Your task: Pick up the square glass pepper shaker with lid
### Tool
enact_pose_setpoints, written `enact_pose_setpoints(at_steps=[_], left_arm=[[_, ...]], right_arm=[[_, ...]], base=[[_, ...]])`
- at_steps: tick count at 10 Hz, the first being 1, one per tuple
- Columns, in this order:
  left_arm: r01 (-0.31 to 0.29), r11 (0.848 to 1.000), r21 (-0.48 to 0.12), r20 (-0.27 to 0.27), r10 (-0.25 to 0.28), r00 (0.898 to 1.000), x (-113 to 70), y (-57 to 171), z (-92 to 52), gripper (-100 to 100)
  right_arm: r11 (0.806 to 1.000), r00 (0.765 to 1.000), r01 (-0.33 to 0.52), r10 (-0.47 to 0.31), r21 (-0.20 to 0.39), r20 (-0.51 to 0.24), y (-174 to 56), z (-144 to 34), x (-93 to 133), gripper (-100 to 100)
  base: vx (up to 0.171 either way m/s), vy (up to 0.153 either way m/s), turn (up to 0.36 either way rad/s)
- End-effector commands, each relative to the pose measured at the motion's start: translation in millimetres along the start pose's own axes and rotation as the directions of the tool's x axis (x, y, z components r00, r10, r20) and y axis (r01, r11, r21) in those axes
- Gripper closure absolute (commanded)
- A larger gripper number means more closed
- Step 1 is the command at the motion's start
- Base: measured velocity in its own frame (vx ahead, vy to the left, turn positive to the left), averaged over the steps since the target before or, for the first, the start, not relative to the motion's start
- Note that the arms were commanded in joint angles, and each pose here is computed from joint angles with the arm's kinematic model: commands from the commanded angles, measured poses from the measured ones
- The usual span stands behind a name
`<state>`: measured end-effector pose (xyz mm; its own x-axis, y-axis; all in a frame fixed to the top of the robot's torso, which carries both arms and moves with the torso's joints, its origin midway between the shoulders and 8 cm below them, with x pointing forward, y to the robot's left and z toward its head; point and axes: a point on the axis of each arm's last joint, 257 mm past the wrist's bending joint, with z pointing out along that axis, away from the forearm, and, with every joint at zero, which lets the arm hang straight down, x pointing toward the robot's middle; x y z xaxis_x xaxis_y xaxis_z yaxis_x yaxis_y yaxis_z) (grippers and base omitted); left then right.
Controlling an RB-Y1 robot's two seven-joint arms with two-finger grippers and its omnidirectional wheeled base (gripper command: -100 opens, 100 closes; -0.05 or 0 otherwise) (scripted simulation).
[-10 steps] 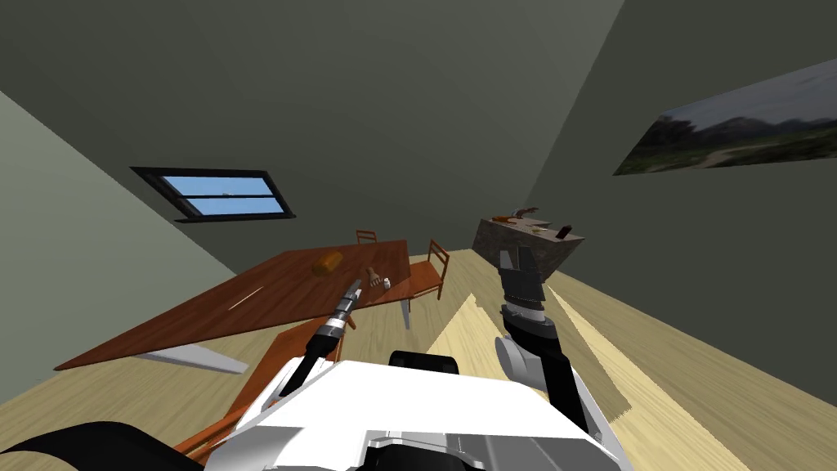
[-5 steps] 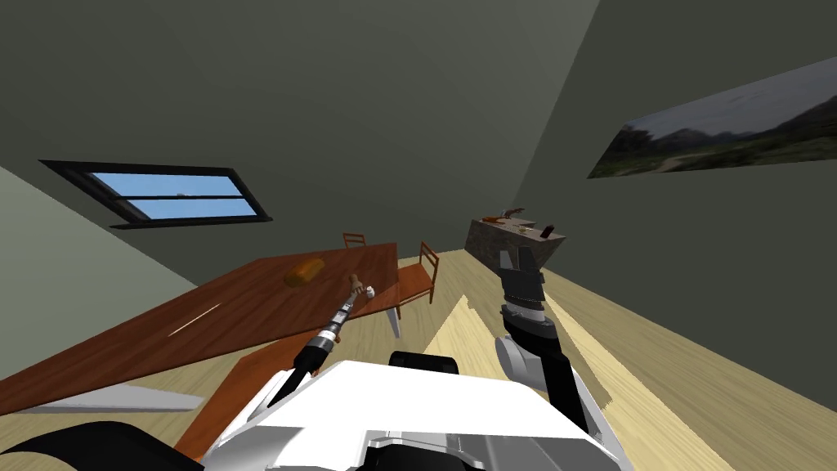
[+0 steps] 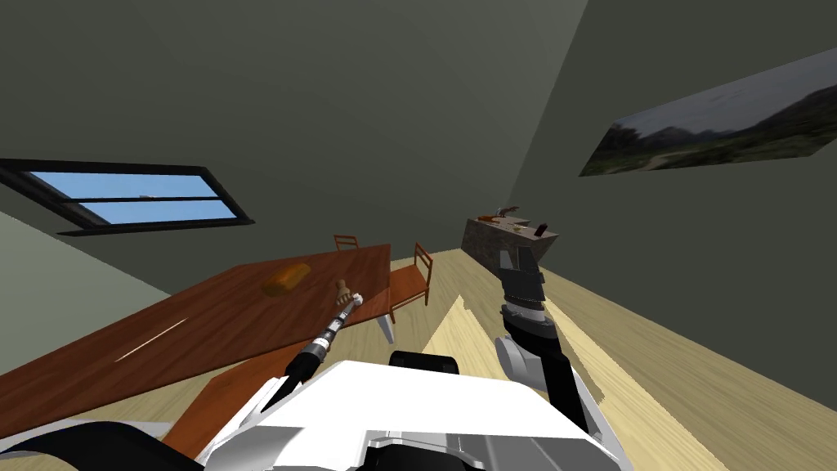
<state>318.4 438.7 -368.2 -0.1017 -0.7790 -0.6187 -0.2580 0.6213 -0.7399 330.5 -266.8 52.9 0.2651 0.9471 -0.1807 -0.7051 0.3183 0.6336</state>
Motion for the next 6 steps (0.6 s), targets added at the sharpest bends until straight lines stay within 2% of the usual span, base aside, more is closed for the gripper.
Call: enact_pose_setpoints(at_steps=[1,2,4,5,6], left_arm=[[-0.033,0.999,-0.034,-0.012,0.033,0.999,1.6,16,-4.1,-100],[-0.085,0.993,-0.077,-0.032,0.083,0.996,1.5,36,-8.8,-100],[-0.186,0.971,-0.149,-0.075,0.176,0.981,-0.5,70,-18.1,-100],[-0.186,0.971,-0.152,-0.077,0.176,0.981,-0.1,72,-18.9,-100],[-0.234,0.955,-0.183,-0.101,0.218,0.971,-1.5,87,-23.9,-100]], right_arm=[[1.000,1.000,0.000,0.000,0.000,0.000,0,0.0,0,0],[1.000,1.000,0.000,0.000,0.000,0.000,0,0.0,0,0],[1.000,1.000,0.000,0.000,0.000,0.000,0,0.0,0,0],[1.000,1.000,0.000,0.000,0.000,0.000,0,0.0,0,0],[1.000,1.000,0.000,0.000,0.000,0.000,0,0.0,0,0]], base=[[0.105,-0.066,-0.023],[0.095,-0.063,-0.039],[0.135,-0.078,-0.067],[0.103,-0.060,-0.005],[0.087,-0.043,-0.025]])
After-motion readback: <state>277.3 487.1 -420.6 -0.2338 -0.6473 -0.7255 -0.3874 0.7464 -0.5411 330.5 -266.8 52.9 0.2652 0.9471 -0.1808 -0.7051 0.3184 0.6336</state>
